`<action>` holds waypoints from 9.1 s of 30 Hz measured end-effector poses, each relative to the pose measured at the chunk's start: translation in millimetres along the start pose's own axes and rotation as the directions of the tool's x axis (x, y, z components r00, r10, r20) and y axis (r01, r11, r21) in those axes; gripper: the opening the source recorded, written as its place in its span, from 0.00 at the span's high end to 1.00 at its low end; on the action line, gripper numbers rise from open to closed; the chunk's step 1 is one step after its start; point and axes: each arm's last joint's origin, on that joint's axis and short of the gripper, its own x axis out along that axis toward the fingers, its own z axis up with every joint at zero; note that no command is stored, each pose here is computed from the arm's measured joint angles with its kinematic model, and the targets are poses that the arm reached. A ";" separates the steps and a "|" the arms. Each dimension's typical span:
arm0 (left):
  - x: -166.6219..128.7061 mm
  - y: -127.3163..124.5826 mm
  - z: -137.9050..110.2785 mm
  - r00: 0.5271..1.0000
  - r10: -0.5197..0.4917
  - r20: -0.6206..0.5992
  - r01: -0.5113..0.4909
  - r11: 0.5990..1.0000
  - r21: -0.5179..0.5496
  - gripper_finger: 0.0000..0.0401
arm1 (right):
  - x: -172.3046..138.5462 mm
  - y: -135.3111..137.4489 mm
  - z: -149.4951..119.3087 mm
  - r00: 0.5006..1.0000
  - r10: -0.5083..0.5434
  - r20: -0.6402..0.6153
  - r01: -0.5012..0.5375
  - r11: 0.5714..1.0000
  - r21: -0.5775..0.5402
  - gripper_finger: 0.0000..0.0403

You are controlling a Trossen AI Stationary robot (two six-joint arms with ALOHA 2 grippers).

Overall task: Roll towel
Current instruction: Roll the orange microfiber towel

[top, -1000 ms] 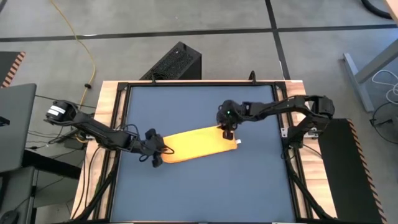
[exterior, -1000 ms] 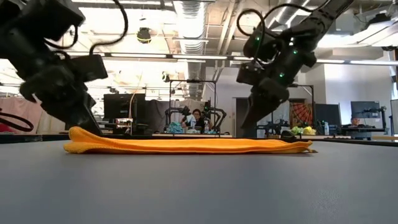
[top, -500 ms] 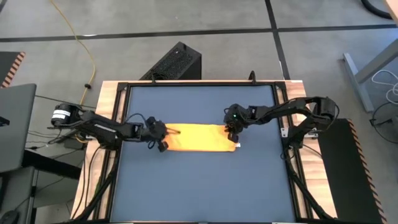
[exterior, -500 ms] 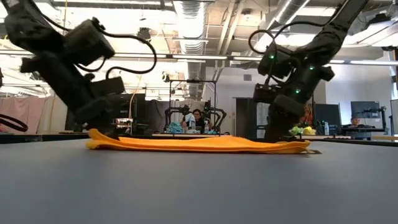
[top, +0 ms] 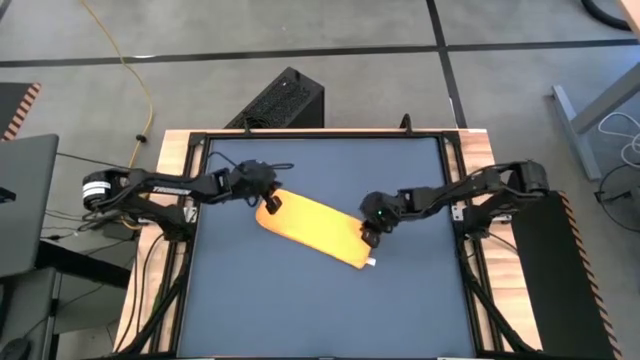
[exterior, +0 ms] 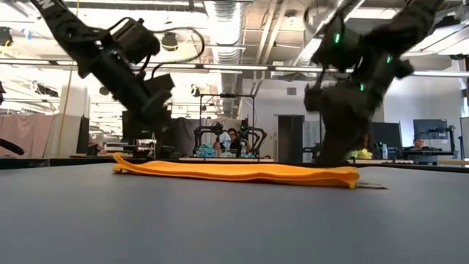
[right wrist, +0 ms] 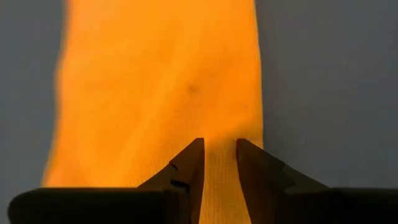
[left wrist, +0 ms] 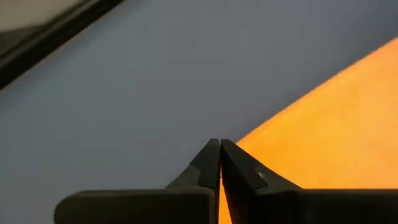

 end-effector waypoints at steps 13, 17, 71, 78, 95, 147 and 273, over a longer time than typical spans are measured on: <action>5.3 -52.4 -30.2 0.942 -0.245 -0.230 0.274 0.956 0.105 1.00 | -26.1 7.9 13.8 0.988 -0.084 0.129 0.117 0.955 -0.272 0.70; 19.5 -57.1 -44.3 0.937 -0.210 -0.278 0.254 0.958 0.131 1.00 | -6.5 1.1 3.3 0.990 -0.130 0.052 0.140 0.949 -0.281 0.70; -9.8 -77.0 -30.4 0.962 -0.166 -0.219 0.194 0.974 0.116 1.00 | 99.7 -7.9 167.5 0.921 0.055 0.385 0.107 0.916 -0.386 0.85; -11.7 -76.1 -36.9 0.949 -0.145 -0.280 0.188 0.973 0.134 1.00 | 132.9 -10.0 188.2 0.954 0.010 0.300 0.108 0.921 -0.374 0.96; -19.3 -86.3 -46.2 0.928 -0.165 -0.335 0.238 0.952 0.190 1.00 | 82.1 -25.8 189.1 0.895 -0.425 0.136 0.443 0.882 -0.161 0.95; 24.6 32.9 28.1 0.916 0.226 -0.331 -0.143 0.955 0.259 1.00 | 20.4 110.2 -33.4 0.975 0.148 0.168 -0.046 0.867 -0.497 0.95; -65.2 -282.6 -93.8 0.766 -0.595 -0.244 0.643 0.722 0.258 1.00 | 46.3 222.6 -105.6 0.961 0.266 0.081 -0.046 0.437 -0.898 0.61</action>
